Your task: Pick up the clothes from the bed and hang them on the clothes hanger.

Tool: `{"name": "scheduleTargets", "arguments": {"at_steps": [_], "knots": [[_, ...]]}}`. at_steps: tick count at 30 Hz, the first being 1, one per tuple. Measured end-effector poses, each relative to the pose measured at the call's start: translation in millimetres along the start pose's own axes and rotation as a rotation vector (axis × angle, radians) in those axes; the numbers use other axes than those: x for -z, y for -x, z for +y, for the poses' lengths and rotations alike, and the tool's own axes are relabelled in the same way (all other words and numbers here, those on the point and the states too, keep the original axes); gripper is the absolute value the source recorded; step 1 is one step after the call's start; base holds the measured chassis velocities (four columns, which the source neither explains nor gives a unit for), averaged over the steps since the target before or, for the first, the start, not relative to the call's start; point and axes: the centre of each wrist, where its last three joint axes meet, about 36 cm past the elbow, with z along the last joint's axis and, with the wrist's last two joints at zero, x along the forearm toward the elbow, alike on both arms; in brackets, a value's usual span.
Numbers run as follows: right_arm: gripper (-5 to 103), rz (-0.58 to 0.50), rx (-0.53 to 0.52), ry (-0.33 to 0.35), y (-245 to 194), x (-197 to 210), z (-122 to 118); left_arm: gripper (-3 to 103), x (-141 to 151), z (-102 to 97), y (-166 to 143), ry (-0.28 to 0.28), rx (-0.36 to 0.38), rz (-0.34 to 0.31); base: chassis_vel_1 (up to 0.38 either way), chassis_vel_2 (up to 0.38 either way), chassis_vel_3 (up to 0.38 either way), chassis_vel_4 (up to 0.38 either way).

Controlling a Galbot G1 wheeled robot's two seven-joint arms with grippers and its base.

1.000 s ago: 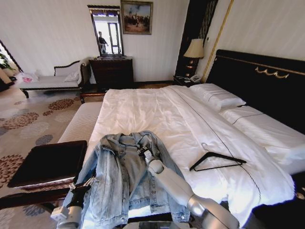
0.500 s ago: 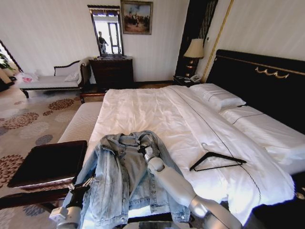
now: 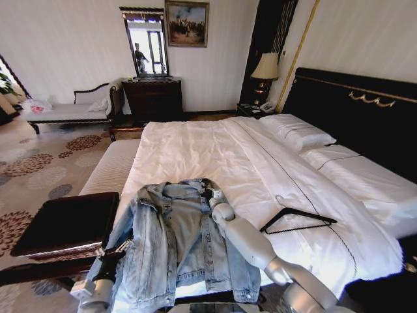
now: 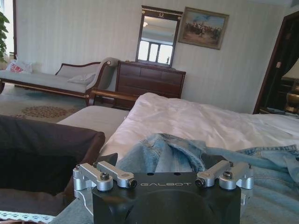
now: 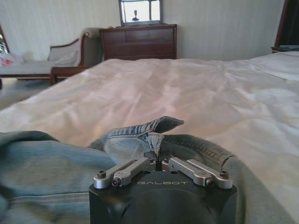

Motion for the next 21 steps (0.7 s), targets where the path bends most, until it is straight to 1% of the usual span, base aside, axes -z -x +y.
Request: {"name": "scheduleTargets", "arguments": {"at_steps": [2,6,12,13,15,17,21], "knots": [[1,0.005,-0.013,-0.008,3.9,-1.1,-4.0,100,0.3,-0.8,0.1,0.001,-0.002,0.0,0.0,0.0,0.0,0.0],[1,0.021,-0.064,-0.033,16.9,-6.5,-19.2,100,2.1,-0.4,1.0,0.01,-0.01,0.001,0.0,0.0,0.0,0.0],[1,0.038,-0.087,-0.053,24.2,-10.1,-27.0,100,2.4,-0.6,2.0,0.013,-0.016,0.002,0.0,0.0,0.0,0.0],[-2,0.041,-0.089,-0.062,25.3,-10.8,-28.2,100,1.9,-1.7,2.0,0.01,-0.017,0.004,0.0,0.0,0.0,0.0],[7,0.044,-0.084,-0.078,25.8,-12.5,-27.8,100,1.2,-3.4,1.8,0.007,-0.019,0.005,0.0,0.0,0.0,0.0],[7,0.044,-0.083,-0.085,25.8,-13.1,-27.6,100,1.0,-3.9,1.7,0.008,-0.019,0.006,0.0,0.0,0.0,0.0],[28,0.023,-0.07,-0.086,21.6,-8.4,-23.9,100,1.8,-4.2,1.5,0.01,-0.02,0.005,0.0,0.0,0.0,0.0]]}}
